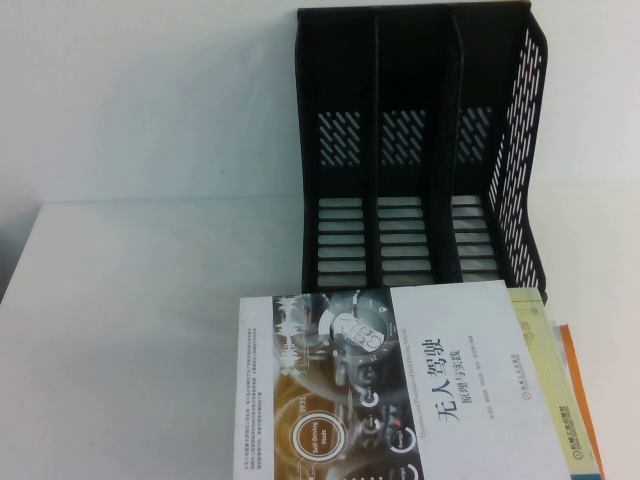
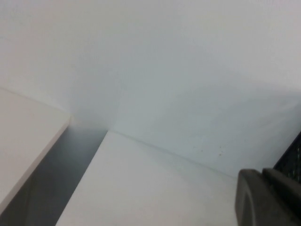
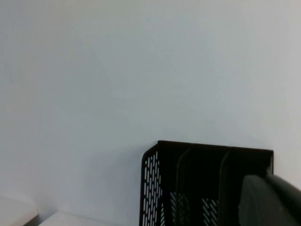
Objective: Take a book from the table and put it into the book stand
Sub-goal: Push book with right arm
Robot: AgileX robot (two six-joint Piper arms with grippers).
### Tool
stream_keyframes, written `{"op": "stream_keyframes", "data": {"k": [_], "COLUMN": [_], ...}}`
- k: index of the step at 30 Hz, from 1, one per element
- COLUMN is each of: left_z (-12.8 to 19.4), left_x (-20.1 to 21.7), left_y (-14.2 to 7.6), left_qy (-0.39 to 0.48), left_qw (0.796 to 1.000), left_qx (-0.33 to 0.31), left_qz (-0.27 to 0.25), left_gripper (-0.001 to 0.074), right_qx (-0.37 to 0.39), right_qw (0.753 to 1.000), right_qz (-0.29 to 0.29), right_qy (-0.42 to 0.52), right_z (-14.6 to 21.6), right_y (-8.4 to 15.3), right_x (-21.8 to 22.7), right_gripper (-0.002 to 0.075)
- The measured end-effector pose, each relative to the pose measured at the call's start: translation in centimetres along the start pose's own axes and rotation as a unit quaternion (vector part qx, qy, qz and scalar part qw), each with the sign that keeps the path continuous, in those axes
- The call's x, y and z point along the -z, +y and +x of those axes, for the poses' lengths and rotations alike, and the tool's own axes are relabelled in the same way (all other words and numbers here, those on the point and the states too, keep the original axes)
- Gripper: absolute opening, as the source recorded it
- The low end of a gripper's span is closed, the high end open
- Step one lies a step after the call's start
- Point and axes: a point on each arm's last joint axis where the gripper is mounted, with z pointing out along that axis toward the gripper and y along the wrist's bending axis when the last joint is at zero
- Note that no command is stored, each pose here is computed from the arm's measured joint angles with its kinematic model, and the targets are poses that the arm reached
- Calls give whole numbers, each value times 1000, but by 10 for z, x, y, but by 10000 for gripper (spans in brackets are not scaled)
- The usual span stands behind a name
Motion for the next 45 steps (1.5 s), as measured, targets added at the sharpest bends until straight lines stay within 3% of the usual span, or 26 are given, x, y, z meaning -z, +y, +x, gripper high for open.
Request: {"op": "stream_keyframes", "data": {"k": [4,7,10,14,18,22,26,30,34,40,45], "left_z": [3,7,6,-1,-8,-10,-6,1,9,25,36], "left_x": [-15,-25,-33,-37,-40,-44,-47,-51,-56,-68,-82], "left_y": [-3,-4,-7,-12,-16,-19,-22,-25,-35,-55,-59], "left_qy": [34,62,91,121,147,160,185,222,259,337,382], "left_qw": [999,997,993,984,968,962,959,957,951,910,891], "left_qx": [-23,-50,-82,-134,-203,-222,-213,-181,-143,-116,-89], "left_qz": [1,4,5,5,8,15,29,42,92,211,229], "left_gripper": [-4,-4,-4,-4,-4,-4,-4,-4,-4,-4,-4], "right_qx": [16,102,217,279,232,153,68,-5,-43,-69,-87], "right_qw": [1000,994,972,943,921,888,867,854,868,883,884], "right_qz": [0,34,61,103,221,361,409,365,279,164,77], "right_qy": [3,19,66,152,220,240,277,371,409,433,452], "right_z": [1,3,11,24,33,25,24,46,57,63,71], "right_y": [-2,-10,-19,-35,-61,-81,-85,-76,-62,-43,-31], "right_x": [-4,-11,-19,-31,-36,-32,-30,-36,-44,-53,-69], "right_gripper": [-3,-3,-3,-3,-3,-3,-3,-3,-3,-3,-3]}}
